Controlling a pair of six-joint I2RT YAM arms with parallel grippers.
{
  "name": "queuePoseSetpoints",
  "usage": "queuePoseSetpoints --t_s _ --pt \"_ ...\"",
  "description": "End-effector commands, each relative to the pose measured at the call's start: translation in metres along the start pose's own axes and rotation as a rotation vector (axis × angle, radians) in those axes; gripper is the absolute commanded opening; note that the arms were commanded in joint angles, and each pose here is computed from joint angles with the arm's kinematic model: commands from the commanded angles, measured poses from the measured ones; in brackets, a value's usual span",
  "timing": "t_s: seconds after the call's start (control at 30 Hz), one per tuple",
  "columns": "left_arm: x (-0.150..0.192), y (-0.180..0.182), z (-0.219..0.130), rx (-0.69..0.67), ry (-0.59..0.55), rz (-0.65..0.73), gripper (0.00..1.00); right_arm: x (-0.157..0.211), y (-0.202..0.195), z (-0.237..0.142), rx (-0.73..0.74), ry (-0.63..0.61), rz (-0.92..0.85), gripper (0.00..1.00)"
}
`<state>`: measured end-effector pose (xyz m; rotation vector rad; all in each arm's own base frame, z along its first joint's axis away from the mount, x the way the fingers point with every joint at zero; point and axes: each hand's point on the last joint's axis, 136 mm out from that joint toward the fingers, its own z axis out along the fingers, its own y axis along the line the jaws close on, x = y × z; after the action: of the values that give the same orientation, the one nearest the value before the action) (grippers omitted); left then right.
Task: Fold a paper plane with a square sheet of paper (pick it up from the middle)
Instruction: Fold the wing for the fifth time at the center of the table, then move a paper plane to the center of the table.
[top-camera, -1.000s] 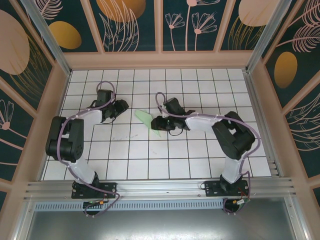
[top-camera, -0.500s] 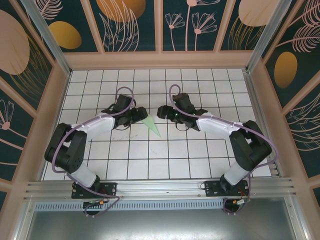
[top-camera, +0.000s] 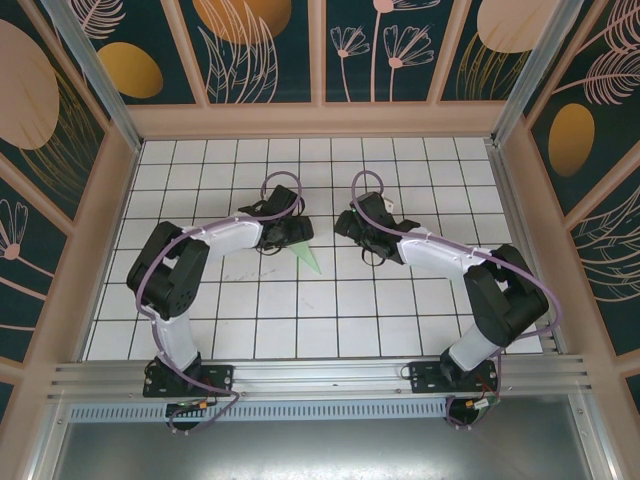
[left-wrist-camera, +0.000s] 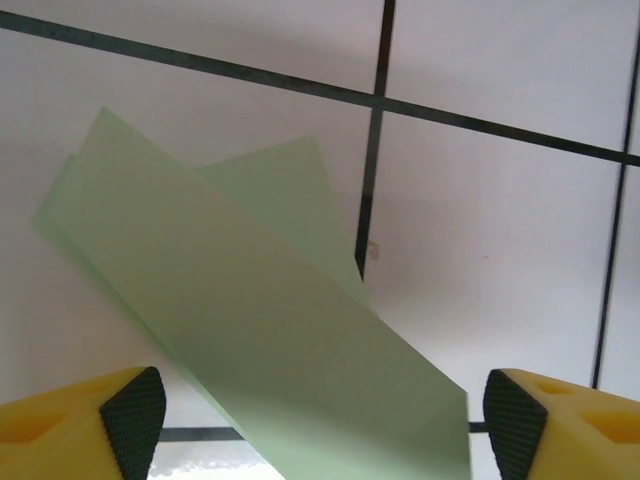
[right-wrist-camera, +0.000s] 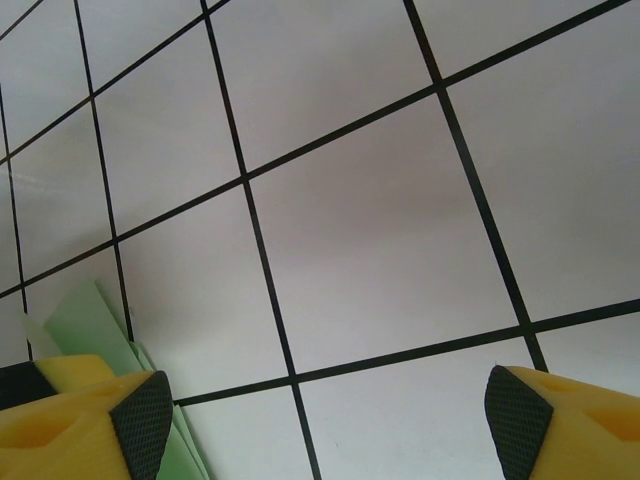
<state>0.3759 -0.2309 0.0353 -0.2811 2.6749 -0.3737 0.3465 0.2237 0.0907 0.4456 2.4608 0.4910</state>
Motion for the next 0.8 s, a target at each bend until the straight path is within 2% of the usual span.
queuePoseSetpoints --t_s 0.0,0.13,0.3,0.77 --pt "0.000 0.010 0.001 -0.068 0.008 0.024 0.80 -0.003 -0.009 -0.004 0.035 -0.014 0.022 0.84" --pt "0.001 0.011 -0.007 -0.054 -0.010 -0.019 0.70 -0.002 -0.009 -0.002 0.038 -0.005 0.022 0.84" --pt "0.003 0.003 -0.019 0.036 -0.031 -0.113 0.59 -0.001 -0.002 0.001 0.020 0.010 0.020 0.84" --pt "0.020 0.005 -0.013 0.108 -0.012 -0.257 0.29 0.003 -0.001 0.007 0.028 0.037 0.015 0.83"
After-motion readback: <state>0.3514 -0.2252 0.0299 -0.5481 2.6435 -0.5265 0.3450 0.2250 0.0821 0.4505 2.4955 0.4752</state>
